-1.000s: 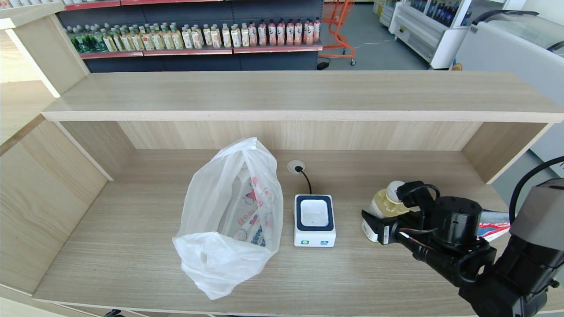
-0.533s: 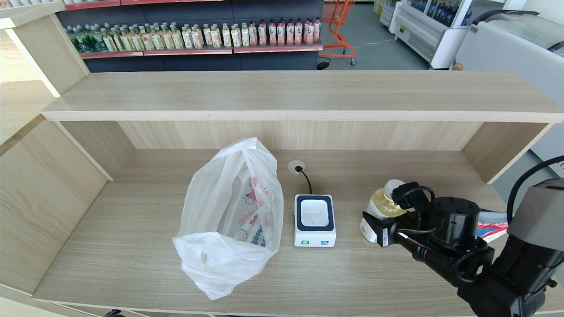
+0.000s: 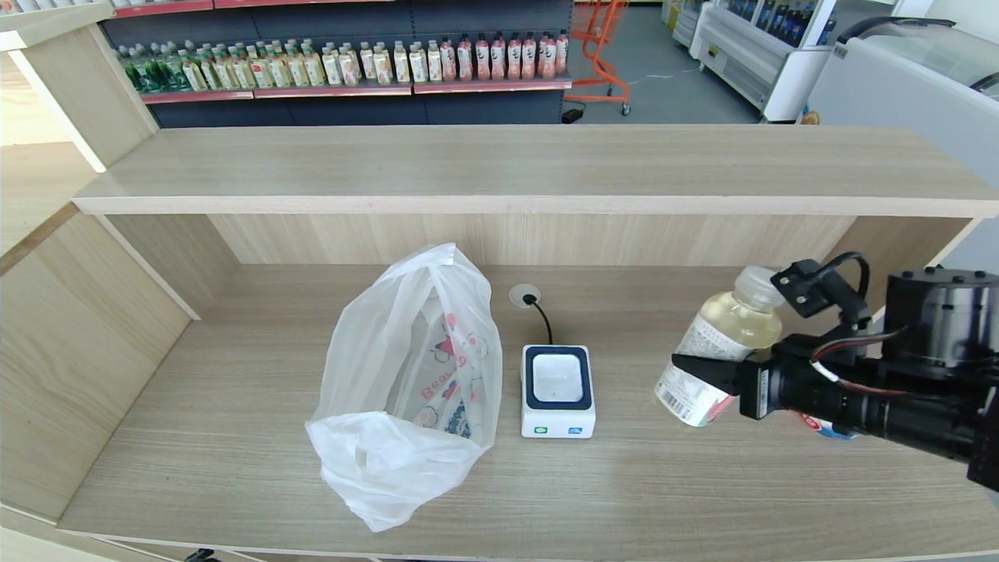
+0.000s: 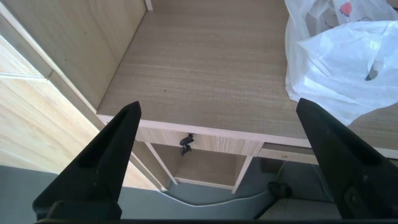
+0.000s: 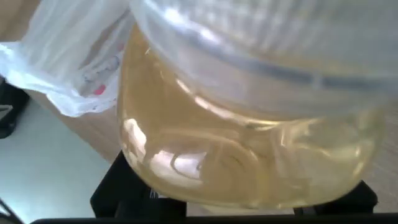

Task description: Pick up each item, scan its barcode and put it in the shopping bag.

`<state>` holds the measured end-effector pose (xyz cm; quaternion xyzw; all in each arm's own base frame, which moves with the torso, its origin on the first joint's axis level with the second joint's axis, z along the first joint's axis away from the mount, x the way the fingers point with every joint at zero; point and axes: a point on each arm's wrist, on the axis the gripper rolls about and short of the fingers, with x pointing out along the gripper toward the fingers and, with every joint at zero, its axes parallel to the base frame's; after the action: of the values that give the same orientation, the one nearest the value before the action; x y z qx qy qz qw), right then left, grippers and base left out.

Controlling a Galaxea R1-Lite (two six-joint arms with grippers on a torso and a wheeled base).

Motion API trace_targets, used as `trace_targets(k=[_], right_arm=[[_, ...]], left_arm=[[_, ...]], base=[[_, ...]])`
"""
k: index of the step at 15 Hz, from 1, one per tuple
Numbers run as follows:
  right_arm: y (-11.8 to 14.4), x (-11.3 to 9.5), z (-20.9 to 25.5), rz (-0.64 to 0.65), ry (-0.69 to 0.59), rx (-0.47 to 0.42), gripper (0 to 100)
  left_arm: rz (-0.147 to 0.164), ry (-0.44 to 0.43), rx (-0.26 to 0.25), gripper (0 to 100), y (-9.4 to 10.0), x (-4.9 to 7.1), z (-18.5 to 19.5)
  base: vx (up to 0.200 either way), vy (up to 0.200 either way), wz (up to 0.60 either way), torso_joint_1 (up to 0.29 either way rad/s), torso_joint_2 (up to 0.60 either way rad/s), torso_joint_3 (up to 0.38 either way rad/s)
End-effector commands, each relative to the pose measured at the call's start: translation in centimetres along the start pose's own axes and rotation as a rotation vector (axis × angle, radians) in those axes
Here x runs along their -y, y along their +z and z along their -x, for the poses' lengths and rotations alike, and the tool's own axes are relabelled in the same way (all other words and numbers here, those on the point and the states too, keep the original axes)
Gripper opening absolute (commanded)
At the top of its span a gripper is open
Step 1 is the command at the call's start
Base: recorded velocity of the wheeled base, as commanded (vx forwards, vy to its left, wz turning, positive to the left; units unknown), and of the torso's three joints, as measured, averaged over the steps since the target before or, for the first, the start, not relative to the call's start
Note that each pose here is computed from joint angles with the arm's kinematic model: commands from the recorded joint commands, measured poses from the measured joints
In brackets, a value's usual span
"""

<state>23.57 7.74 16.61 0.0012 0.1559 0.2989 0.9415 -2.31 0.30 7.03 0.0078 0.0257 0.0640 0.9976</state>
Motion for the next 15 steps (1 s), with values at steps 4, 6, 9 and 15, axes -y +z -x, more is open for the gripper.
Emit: trace_targets(k=[4, 6, 9, 15], right_arm=[[5.2, -2.7, 8.2, 0.058, 0.4, 0.159, 0], [5.1, -3.0, 8.0, 0.008, 0.524, 0.128, 0], [5.0, -3.4, 7.9, -0.065, 0.65, 0.085, 0], [4.5, -4.8, 7.9, -0.102, 0.796, 0.021, 0]], left_arm=[[0.0, 0.0, -0.002, 100, 0.0, 0.0, 0.0], [0.0, 0.0, 0.0, 100, 0.0, 0.0, 0.0], [0.0, 0.0, -0.002, 100, 0.0, 0.0, 0.0], [0.0, 0.0, 0.0, 100, 0.0, 0.0, 0.0]], base=[[0.0, 0.0, 0.0, 0.0, 0.0, 0.0], [0.0, 0.0, 0.0, 0.0, 0.0, 0.0], [0.0, 0.0, 0.0, 0.0, 0.0, 0.0], [0.0, 0.0, 0.0, 0.0, 0.0, 0.0]])
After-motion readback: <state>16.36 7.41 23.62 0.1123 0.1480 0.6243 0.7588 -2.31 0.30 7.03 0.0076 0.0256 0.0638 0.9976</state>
